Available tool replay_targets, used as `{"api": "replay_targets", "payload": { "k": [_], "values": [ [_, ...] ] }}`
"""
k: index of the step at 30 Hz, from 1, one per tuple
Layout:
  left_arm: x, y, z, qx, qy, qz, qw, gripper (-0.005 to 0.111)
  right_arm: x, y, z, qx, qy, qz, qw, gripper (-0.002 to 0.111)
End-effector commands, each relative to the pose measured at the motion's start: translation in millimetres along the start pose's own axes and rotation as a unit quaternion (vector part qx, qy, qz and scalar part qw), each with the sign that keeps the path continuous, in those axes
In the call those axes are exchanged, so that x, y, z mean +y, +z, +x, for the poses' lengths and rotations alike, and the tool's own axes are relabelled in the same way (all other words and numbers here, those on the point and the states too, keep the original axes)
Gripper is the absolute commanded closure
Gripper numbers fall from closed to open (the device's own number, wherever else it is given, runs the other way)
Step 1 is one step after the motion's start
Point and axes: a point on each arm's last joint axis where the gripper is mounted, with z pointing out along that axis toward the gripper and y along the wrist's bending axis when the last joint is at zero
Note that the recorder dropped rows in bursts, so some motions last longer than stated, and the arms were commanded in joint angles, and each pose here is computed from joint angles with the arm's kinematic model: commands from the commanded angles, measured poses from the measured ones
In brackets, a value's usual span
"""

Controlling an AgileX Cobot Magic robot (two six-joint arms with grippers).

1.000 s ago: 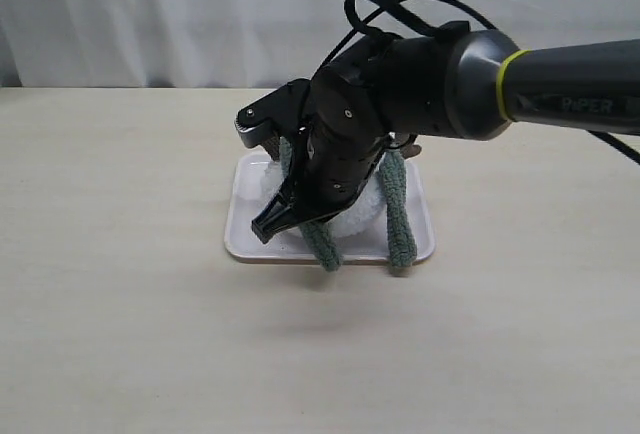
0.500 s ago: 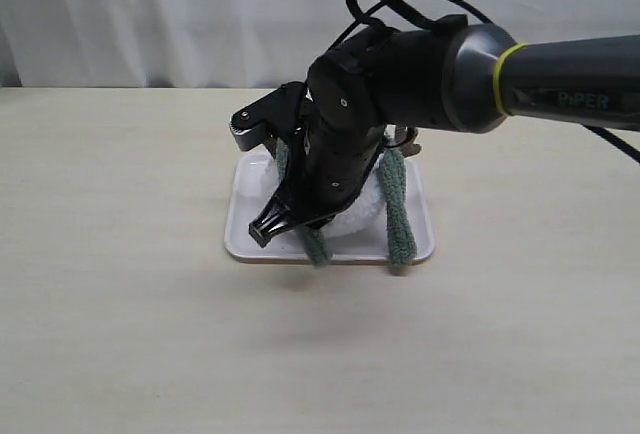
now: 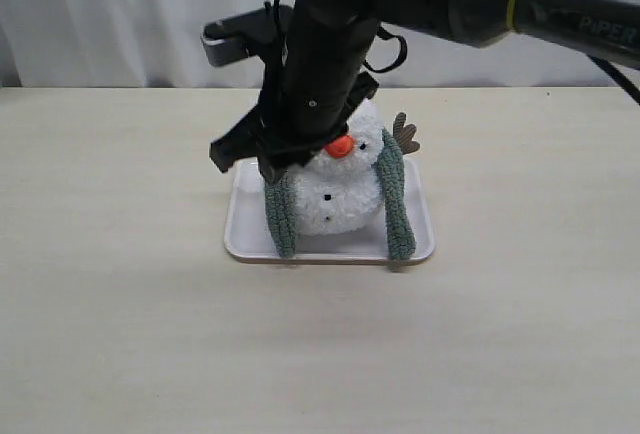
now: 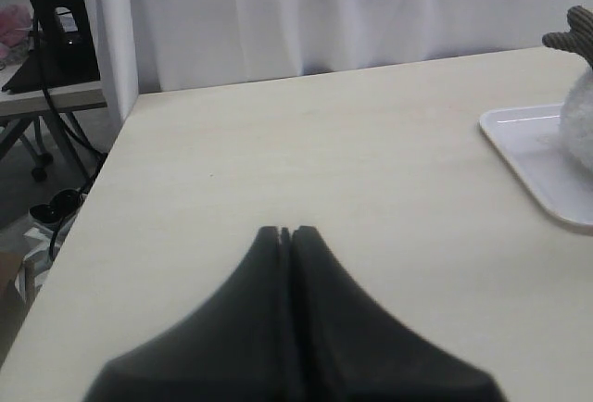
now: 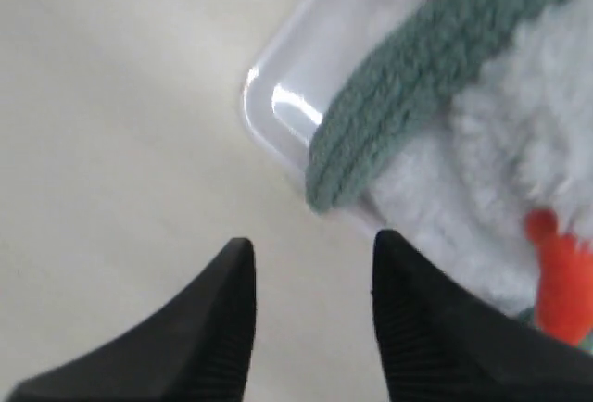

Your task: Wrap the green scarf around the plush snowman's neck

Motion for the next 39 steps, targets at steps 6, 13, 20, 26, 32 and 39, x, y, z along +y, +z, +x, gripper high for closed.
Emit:
{"api": "replay_targets", "payload": {
  "k": [6, 13, 20, 26, 32, 39],
  "values": [
    [-0.1, 0, 0, -0.006, -0.002, 0.000, 1.000, 0.107, -21, -24, -36, -0.139, 0.019, 0.115, 0.983, 0.104],
    [-0.1, 0, 0, -0.006, -0.002, 0.000, 1.000, 0.107, -28, -3, -43, -0.119, 0.026, 0.157, 0.980, 0.104],
    [-0.1, 0, 0, -0.006, -0.002, 0.000, 1.000, 0.107, -29, 20, -46, -0.109, 0.026, 0.156, 0.981, 0.104],
    [-0.1, 0, 0, -0.006, -0.002, 0.000, 1.000, 0.107, -28, 39, -46, -0.096, 0.022, 0.156, 0.983, 0.104],
    [-0.1, 0, 0, -0.006, -0.002, 0.000, 1.000, 0.107, -28, 59, -42, -0.069, 0.022, 0.155, 0.985, 0.104],
    [-0.1, 0, 0, -0.006, -0.002, 0.000, 1.000, 0.107, -25, 66, -41, -0.062, 0.030, 0.139, 0.988, 0.104]
  ]
}}
